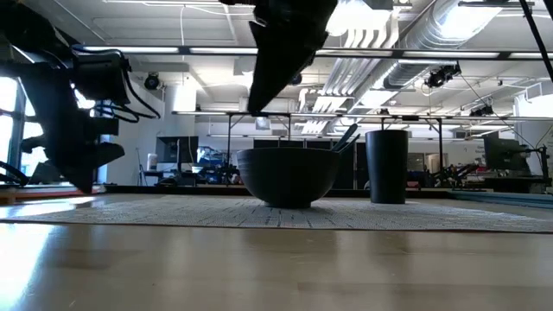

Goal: Pick & Place Utensil
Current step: Put the orange straw into the black cup on the gray mat

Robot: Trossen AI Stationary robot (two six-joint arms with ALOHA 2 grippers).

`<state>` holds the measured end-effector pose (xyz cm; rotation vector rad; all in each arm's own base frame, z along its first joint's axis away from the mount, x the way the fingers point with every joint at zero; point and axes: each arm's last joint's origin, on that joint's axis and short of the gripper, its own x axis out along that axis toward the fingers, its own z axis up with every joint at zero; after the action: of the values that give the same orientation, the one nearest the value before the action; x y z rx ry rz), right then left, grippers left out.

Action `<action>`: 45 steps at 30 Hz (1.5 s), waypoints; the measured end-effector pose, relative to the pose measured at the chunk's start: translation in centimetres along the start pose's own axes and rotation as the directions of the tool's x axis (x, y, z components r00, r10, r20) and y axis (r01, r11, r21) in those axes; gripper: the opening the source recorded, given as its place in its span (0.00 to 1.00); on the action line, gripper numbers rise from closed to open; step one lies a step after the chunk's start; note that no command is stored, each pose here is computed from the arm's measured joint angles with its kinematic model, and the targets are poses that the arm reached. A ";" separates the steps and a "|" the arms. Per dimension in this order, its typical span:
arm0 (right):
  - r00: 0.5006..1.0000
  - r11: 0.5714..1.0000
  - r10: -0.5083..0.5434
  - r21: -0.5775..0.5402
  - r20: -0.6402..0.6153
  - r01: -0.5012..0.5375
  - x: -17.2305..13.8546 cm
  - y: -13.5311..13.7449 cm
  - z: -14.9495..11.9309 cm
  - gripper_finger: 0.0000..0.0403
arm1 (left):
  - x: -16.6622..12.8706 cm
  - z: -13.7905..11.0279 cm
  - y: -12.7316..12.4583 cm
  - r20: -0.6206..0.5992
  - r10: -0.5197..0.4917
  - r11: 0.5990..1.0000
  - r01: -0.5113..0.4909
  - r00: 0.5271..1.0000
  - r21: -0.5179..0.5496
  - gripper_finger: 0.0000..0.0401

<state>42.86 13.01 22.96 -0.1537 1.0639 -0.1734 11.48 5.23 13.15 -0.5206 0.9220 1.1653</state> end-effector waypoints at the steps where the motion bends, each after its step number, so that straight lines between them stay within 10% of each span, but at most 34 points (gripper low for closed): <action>1: 0.999 1.000 0.005 0.003 0.034 -0.005 0.2 0.3 0.1 0.00 | -0.1 0.1 -0.1 0.011 -0.010 1.000 0.010 1.000 0.004 0.01; 10: 0.927 0.999 -0.017 0.048 0.375 -0.002 1.4 3.0 1.0 0.01 | -3.3 1.3 -2.3 0.283 -0.332 0.943 0.328 0.900 0.064 0.00; 19: 0.885 0.968 -0.235 0.179 0.403 0.175 2.5 0.8 1.2 0.08 | -8.1 1.4 -3.3 0.447 -0.649 0.742 0.643 0.616 0.191 0.00; 24: 0.854 0.976 -0.153 0.214 0.497 0.050 2.7 -0.8 2.8 0.17 | -10.7 1.1 -3.5 0.467 -0.782 0.584 0.747 0.413 0.316 0.00; 31: 0.796 0.963 -0.152 0.271 0.586 -0.015 2.9 -3.3 4.4 0.34 | -13.5 0.3 -3.8 0.429 -0.887 0.393 0.770 0.172 0.503 0.00; 45: 0.589 0.943 0.068 0.140 0.806 -0.301 2.2 -7.4 6.9 0.41 | -15.1 -0.5 -4.1 0.399 -0.916 0.306 0.704 0.034 0.641 0.00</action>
<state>49.50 5.63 25.88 0.1300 0.1309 -0.0351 13.55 -4.81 25.05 -0.2050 -0.0953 0.0026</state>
